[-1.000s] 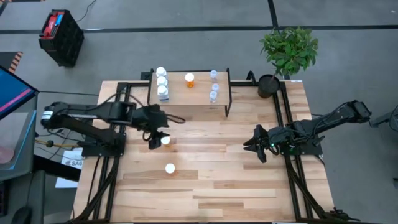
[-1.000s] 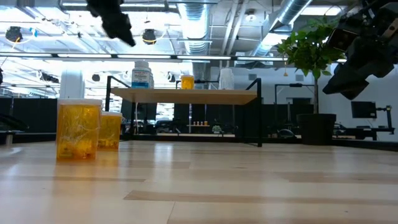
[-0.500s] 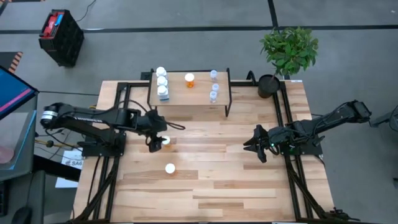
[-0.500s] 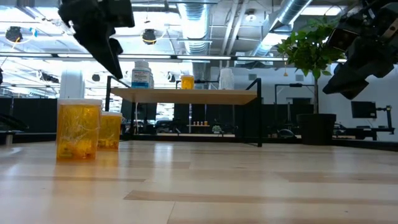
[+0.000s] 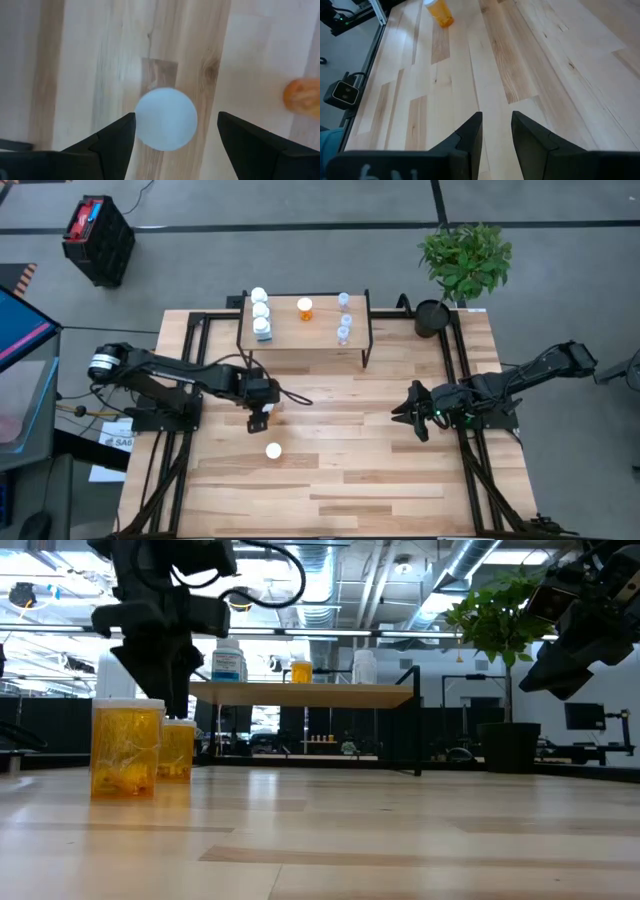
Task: Pick and place medicine bottles onto shelf by color
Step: Put the top orange pill bottle on the shelf aligned with the other orange pill bottle
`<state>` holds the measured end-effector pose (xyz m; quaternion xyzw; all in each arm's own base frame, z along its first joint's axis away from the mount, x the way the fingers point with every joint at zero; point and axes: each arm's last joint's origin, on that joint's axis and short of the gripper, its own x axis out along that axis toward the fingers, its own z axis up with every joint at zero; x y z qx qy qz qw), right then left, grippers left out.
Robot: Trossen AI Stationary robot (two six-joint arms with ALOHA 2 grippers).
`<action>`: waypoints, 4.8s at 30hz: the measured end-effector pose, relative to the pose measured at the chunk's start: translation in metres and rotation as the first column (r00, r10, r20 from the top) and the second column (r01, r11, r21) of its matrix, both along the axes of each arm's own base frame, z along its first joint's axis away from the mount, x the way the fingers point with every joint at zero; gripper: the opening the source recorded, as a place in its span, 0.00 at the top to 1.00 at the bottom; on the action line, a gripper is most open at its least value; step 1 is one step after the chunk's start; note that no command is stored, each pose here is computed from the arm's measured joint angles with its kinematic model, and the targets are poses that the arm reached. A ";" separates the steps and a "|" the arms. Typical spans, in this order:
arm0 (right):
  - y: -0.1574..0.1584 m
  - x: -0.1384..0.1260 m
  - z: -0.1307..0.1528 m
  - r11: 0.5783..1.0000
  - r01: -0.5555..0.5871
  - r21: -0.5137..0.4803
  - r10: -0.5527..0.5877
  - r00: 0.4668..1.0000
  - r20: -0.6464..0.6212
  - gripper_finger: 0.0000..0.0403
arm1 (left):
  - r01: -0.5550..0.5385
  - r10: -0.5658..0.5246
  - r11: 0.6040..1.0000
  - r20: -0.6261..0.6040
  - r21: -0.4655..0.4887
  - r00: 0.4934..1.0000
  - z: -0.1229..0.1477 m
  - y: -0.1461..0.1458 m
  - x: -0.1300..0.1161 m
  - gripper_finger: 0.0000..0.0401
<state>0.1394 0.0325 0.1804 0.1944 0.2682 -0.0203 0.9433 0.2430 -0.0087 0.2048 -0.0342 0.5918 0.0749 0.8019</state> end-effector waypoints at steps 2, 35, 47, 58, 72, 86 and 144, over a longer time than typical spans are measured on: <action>0.000 0.000 0.000 1.000 0.000 0.000 0.000 1.000 -0.001 0.69 | 0.001 0.000 1.000 -0.016 0.009 1.000 -0.004 0.000 0.002 0.33; 0.000 0.000 -0.001 1.000 0.000 -0.003 0.000 1.000 -0.010 0.69 | 0.014 -0.008 0.998 -0.112 0.054 0.994 -0.028 0.001 0.012 0.33; 0.000 -0.001 -0.001 1.000 0.000 -0.003 0.000 1.000 -0.013 0.69 | 0.019 -0.015 0.999 -0.140 0.029 0.990 -0.039 0.000 0.019 0.44; 0.000 -0.001 -0.002 1.000 0.000 -0.005 0.000 1.000 -0.019 0.69 | 0.021 -0.019 1.000 -0.103 0.017 0.995 -0.030 -0.001 0.025 0.48; 0.000 -0.001 -0.002 1.000 0.000 -0.006 0.000 1.000 -0.023 0.69 | 0.044 -0.046 0.999 -0.109 -0.023 0.993 -0.021 -0.002 0.028 0.53; 0.000 -0.001 -0.002 1.000 -0.004 -0.014 0.004 1.000 -0.023 0.69 | -0.020 0.020 0.998 0.010 0.057 1.000 0.091 0.050 0.056 0.53; -0.001 -0.003 -0.005 1.000 -0.004 -0.022 0.003 0.998 -0.057 0.69 | -0.125 0.141 0.979 -0.097 0.160 0.985 0.126 0.198 0.123 0.29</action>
